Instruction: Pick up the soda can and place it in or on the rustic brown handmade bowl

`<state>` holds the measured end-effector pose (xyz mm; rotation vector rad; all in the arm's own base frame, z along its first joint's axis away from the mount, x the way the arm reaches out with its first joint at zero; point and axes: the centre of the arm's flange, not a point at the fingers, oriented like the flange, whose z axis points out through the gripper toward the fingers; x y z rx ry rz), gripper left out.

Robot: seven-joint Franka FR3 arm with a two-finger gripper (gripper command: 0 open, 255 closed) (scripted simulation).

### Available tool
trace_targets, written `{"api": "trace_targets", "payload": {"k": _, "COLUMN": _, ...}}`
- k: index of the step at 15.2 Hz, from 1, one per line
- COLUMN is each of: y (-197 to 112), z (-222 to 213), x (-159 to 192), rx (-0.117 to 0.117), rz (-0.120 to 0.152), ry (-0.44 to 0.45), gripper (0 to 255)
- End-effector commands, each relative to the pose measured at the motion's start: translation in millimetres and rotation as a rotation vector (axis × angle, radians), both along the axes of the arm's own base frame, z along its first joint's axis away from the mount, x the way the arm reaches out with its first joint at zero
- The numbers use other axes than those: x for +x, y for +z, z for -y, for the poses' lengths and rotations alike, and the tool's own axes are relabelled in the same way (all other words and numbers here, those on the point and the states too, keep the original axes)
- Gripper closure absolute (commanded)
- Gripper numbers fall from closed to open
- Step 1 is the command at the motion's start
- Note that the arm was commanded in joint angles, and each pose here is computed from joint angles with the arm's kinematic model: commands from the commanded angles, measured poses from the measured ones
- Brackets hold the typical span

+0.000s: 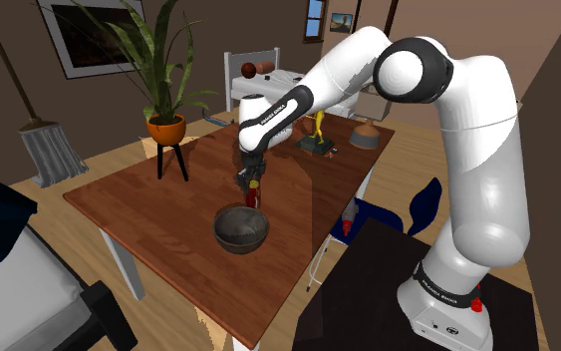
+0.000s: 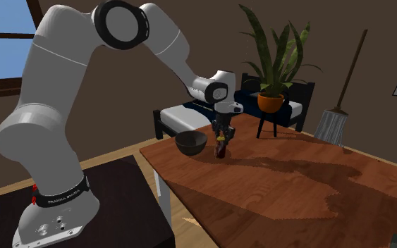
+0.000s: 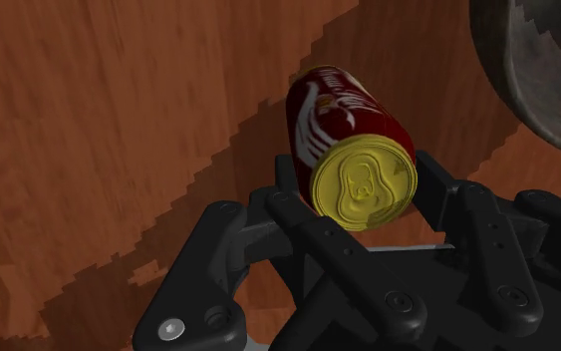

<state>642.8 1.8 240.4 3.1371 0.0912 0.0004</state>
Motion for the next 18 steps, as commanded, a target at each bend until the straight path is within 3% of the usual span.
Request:
{"api": "trace_targets", "payload": {"k": 1, "y": 11.0, "z": -0.5, "x": -0.1, "rx": 0.0, "rz": 0.0, "ry": 0.0, "gripper": 255}}
{"api": "trace_targets", "payload": {"k": 18, "y": 100.7, "z": -0.5, "x": -0.1, "rx": 0.0, "rz": 0.0, "ry": 0.0, "gripper": 255}}
